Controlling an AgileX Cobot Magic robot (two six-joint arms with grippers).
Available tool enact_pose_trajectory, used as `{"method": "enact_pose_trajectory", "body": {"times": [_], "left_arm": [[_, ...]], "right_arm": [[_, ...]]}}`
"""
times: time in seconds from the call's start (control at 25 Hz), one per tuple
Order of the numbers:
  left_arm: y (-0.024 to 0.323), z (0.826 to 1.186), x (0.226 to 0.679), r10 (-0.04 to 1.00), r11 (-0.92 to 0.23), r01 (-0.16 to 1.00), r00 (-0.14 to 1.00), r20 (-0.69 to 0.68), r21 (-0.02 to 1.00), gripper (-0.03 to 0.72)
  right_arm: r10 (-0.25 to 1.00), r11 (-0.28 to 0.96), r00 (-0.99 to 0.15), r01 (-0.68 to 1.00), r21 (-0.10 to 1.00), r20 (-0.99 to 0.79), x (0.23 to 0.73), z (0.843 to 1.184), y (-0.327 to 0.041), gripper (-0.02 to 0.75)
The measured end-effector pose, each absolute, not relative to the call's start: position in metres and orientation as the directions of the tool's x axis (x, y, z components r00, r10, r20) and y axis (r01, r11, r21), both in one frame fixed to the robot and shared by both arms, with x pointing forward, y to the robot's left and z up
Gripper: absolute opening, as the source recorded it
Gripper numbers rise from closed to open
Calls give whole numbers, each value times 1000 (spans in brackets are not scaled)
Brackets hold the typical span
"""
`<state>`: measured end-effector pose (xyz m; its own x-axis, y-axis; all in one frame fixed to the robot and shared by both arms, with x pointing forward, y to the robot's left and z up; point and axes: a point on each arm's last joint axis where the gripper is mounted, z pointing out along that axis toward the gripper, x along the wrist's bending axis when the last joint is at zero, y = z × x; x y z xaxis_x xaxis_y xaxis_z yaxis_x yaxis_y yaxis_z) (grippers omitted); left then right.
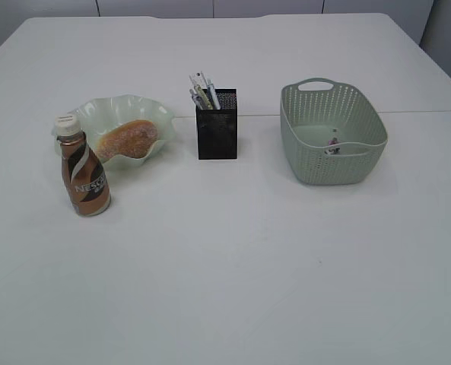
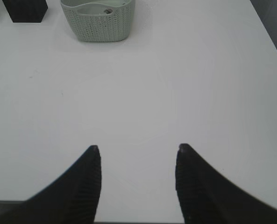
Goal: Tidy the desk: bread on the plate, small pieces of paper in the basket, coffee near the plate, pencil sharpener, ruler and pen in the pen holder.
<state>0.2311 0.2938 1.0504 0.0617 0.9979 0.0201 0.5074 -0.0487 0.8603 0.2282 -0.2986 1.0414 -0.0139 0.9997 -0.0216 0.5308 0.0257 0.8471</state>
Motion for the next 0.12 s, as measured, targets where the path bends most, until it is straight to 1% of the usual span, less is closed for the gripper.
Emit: {"method": "enact_pose_trajectory", "body": {"times": [0.12], "left_arm": [[294,1050,231,998,-49,507,62,20,860,287]], "right_arm": [[1000,26,-14,529,848,-22,228,1042,-299,410]]}}
